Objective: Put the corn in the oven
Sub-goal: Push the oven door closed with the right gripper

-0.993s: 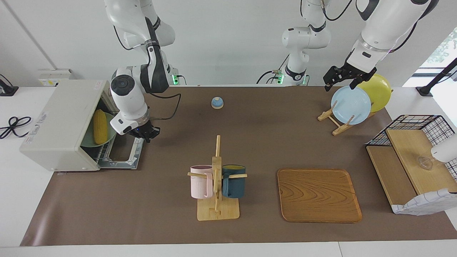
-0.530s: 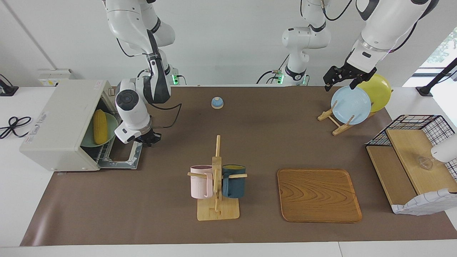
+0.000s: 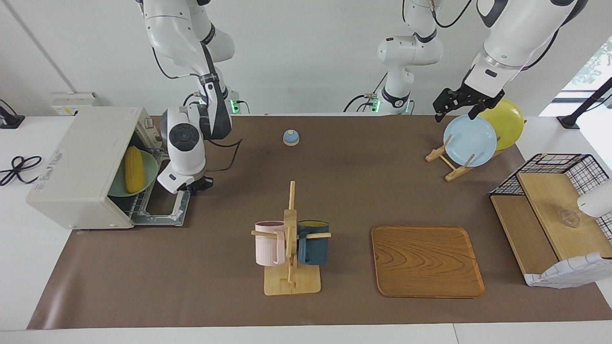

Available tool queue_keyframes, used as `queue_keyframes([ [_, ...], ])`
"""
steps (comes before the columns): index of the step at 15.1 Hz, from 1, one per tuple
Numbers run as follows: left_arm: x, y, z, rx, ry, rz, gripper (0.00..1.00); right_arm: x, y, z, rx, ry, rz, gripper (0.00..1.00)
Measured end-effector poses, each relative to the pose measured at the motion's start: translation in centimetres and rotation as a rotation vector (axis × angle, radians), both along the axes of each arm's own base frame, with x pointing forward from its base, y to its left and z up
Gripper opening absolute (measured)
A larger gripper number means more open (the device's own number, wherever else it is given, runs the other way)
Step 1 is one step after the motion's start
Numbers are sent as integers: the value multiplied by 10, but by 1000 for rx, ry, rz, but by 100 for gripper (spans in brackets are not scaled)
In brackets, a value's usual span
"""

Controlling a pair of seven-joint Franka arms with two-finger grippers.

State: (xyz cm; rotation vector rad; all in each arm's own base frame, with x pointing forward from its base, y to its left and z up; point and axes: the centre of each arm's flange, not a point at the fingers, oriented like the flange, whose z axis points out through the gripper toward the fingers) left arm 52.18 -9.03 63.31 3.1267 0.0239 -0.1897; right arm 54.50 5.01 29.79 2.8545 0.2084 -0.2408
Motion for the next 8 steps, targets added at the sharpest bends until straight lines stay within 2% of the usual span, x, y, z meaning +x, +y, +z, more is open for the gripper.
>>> queue_keyframes([
  [4,0,0,0,0,0,0,100,10,-3,50,-41,74,32,1],
  [8,0,0,0,0,0,0,100,4,-54,128,-34,63,38,1],
])
